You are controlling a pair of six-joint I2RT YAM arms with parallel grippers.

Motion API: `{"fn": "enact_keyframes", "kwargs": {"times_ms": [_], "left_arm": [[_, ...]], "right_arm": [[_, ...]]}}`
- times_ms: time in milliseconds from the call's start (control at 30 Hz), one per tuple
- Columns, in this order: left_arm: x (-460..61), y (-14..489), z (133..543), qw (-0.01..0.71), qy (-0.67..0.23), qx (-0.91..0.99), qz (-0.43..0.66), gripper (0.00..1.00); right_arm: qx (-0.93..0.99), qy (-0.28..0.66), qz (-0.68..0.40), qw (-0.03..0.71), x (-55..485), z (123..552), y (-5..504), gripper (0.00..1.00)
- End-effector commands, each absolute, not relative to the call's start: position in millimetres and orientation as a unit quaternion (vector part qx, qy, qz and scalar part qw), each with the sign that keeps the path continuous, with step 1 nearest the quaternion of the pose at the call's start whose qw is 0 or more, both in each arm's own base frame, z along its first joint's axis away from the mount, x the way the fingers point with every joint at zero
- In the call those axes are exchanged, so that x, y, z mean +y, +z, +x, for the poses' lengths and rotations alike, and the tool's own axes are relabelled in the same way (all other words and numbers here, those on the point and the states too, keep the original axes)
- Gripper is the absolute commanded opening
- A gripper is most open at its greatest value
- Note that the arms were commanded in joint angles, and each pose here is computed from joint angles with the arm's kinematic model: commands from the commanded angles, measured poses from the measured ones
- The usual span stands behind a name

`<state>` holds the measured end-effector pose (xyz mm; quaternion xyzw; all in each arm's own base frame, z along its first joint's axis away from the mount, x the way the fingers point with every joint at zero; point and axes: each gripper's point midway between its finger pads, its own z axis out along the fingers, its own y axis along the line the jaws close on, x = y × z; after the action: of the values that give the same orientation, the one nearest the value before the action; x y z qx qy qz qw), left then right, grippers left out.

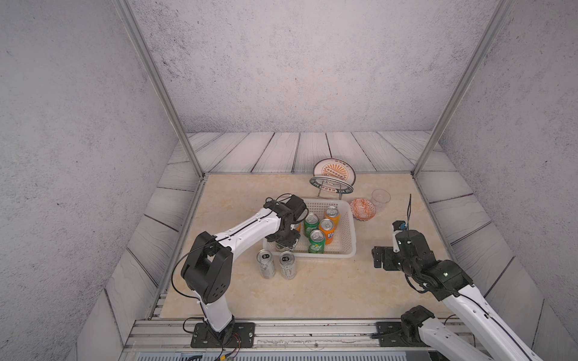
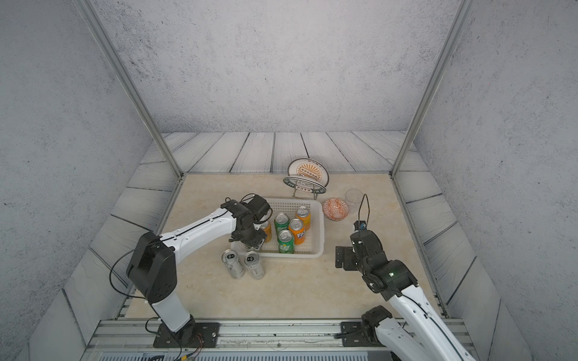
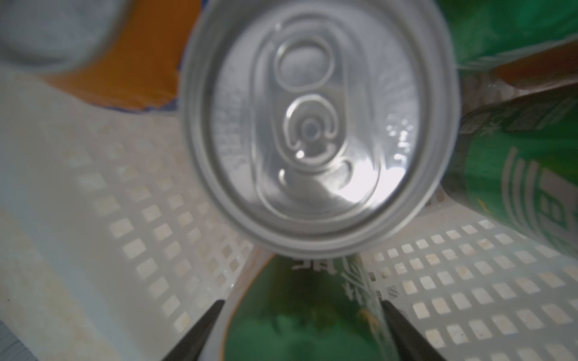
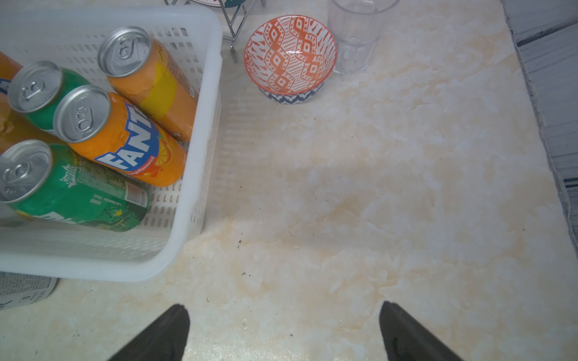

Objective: Take out the drinks from the basket
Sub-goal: Pick up the drink from the basket.

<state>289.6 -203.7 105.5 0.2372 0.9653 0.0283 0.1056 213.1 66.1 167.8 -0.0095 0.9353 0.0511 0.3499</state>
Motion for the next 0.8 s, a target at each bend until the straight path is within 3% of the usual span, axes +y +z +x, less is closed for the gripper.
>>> {"fn": "enact_keyframes", "kwargs": {"times_ms": [0,767], "left_arm": [[-199.6,139.6,291.6,0.137,0.032,0.962,0.234,0.64],[-235.7,240.4,266.7,0.226,-0.043,0.937,0.262,0.63]], "right_arm": [[0.935,0.051,-0.012,0.35,65.8,212.9,165.7,0.99],[0.934,0.05,-0.012,0.353,65.4,213.1,167.0,0.99]]}}
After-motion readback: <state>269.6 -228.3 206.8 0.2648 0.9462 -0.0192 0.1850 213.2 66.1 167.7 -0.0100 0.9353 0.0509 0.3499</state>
